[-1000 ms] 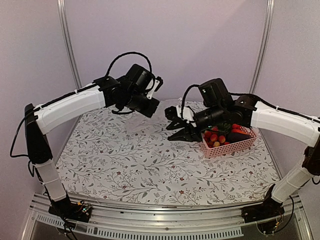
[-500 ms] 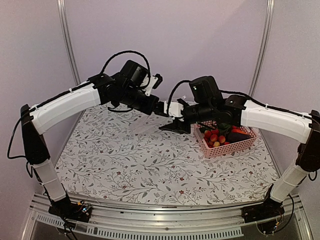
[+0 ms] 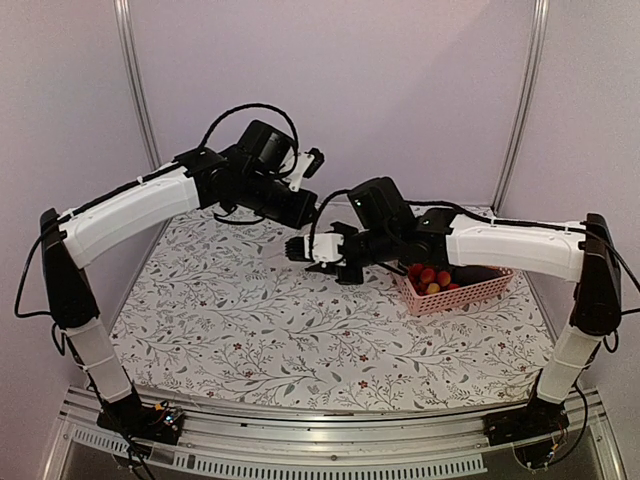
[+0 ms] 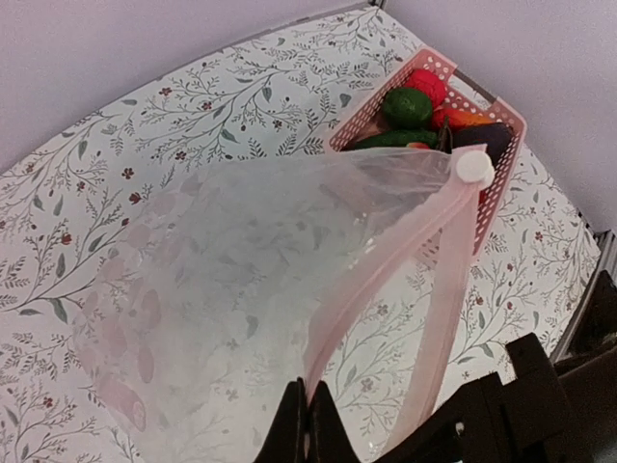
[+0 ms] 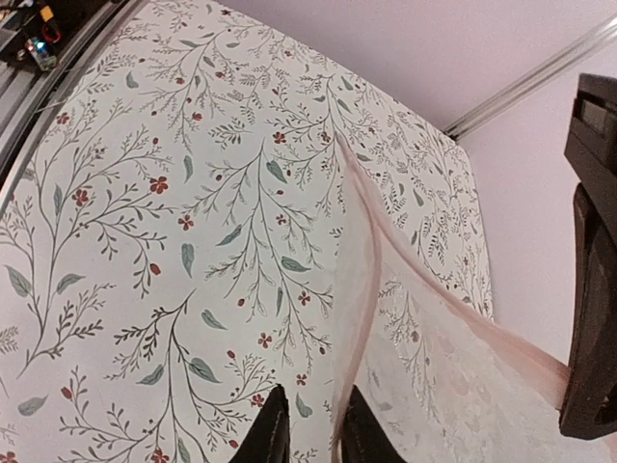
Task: Place the food in the zip-top bag and seal the zipper
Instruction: Open the zipper food storage bag at the center of the board, then adjust the bin at the center of the board.
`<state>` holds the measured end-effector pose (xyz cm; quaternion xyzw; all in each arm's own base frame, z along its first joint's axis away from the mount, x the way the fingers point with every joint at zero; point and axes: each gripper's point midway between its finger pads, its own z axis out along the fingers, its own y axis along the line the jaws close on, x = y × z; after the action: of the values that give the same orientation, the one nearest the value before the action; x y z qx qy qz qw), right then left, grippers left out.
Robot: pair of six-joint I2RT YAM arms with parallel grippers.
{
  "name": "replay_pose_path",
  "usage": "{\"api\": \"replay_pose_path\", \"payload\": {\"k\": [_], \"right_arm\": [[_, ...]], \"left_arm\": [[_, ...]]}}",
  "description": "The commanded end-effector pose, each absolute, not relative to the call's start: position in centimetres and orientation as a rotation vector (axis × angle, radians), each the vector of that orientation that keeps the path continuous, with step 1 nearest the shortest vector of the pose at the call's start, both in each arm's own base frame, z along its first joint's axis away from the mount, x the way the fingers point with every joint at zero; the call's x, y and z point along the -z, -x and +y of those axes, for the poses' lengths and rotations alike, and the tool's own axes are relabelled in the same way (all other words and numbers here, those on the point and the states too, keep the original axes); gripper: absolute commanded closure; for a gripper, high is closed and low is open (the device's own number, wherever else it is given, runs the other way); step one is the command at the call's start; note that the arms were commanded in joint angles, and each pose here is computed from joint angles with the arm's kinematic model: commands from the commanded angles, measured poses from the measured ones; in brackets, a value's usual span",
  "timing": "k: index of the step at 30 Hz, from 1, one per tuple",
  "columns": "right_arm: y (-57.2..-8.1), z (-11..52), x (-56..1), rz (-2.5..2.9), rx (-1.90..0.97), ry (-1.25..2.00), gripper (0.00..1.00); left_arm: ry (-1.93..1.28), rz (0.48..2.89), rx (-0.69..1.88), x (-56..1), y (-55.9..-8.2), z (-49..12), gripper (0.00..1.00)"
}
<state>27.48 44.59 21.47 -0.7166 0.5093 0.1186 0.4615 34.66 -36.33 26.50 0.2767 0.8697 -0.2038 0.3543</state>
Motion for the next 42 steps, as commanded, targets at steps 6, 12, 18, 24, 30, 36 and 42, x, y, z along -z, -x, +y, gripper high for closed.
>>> {"api": "replay_pose_path", "payload": {"k": [6, 12, 18, 24, 30, 36, 42], "right_arm": [[-23.8, 43.1, -19.4, 1.187, -0.269, 1.875, 1.00], [-23.2, 41.7, -19.1, 1.184, -0.240, 1.893, 0.98], [-23.0, 42.9, -26.5, 1.211, -0.373, 1.728, 0.58], [-23.0, 40.5, -33.3, 1.267, -0.528, 1.622, 0.51], [-26.9, 33.8, -33.0, 1.451, -0.581, 1.457, 0.48], [-32.9, 27.0, -26.2, 1.828, -0.545, 1.202, 0.51], [-35.3, 25.4, -18.7, 2.125, -0.543, 1.110, 0.50]], "left_arm": [[-0.692, 2.225, 0.464, -28.1, -36.1, -32.5, 1.00], [-0.693, 2.223, 0.460, -28.3, -36.8, -31.6, 1.00], [-0.698, 2.249, 0.476, -27.5, -36.8, -31.9, 1.00], [-0.605, 2.251, 0.266, -28.7, -38.4, -27.7, 1.00], [-0.515, 2.161, -0.070, -33.4, -39.4, -21.6, 1.00], [-0.583, 2.094, -0.127, -32.1, -40.1, -21.6, 1.00], [-0.622, 2.139, -0.079, -25.6, -42.4, -24.5, 1.00]]}}
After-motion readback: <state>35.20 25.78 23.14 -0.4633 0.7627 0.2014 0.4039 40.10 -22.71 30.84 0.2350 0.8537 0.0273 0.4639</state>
